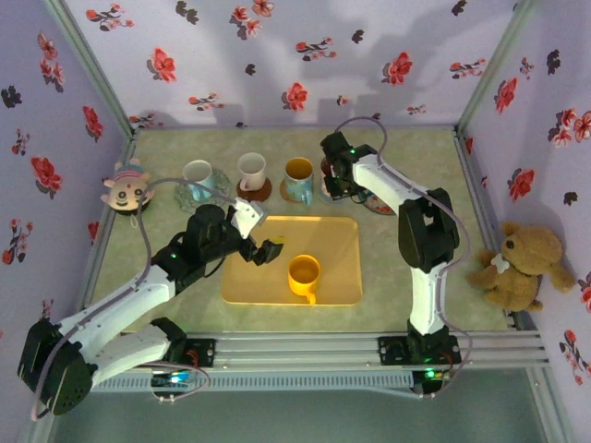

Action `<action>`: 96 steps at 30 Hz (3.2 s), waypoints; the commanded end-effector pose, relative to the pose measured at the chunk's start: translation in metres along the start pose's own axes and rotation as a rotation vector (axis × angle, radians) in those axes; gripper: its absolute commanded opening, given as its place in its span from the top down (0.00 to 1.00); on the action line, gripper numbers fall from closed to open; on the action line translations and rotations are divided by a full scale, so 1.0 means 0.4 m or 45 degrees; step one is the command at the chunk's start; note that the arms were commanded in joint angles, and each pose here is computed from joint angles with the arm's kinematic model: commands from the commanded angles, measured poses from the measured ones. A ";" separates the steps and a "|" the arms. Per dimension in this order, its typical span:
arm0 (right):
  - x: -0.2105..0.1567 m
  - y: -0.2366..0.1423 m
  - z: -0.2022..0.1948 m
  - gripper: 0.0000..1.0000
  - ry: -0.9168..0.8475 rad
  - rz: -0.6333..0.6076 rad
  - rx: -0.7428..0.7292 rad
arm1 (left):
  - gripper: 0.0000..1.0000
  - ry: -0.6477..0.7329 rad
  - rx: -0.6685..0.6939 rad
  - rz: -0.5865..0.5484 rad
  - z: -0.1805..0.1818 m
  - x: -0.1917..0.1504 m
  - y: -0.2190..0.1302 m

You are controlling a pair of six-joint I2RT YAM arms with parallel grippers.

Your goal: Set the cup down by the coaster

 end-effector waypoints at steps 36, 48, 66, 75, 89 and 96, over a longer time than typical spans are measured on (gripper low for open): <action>0.013 -0.060 0.002 0.59 0.097 -0.100 0.086 | 0.00 -0.023 0.026 0.019 0.003 -0.020 -0.016; 0.007 -0.174 0.004 0.21 0.098 -0.153 0.191 | 0.00 -0.006 0.035 -0.012 0.006 0.016 -0.037; -0.101 -0.438 -0.008 0.00 -0.016 -0.233 0.417 | 0.00 0.088 0.025 0.016 -0.017 0.050 -0.156; -0.266 -0.479 0.007 0.00 -0.155 -0.208 0.452 | 0.00 0.081 -0.067 0.053 -0.058 0.018 -0.211; -0.467 -0.481 0.055 0.00 -0.270 -0.120 0.498 | 0.00 0.107 -0.224 0.092 -0.119 -0.044 -0.214; -0.541 -0.446 0.097 0.00 -0.293 -0.058 0.522 | 0.00 0.099 -0.263 0.134 -0.141 -0.086 -0.206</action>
Point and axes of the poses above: each hand's point on the last joint's axis, 136 mm out from that joint toward the fingers, its own y axis out along the fingers, its own z axis along the line the jaws close on, x = y × z, the point moved 5 cm from there along -y, back along the fingers, and after that the axes turned 7 degrees about y, right-handed, at the moved point
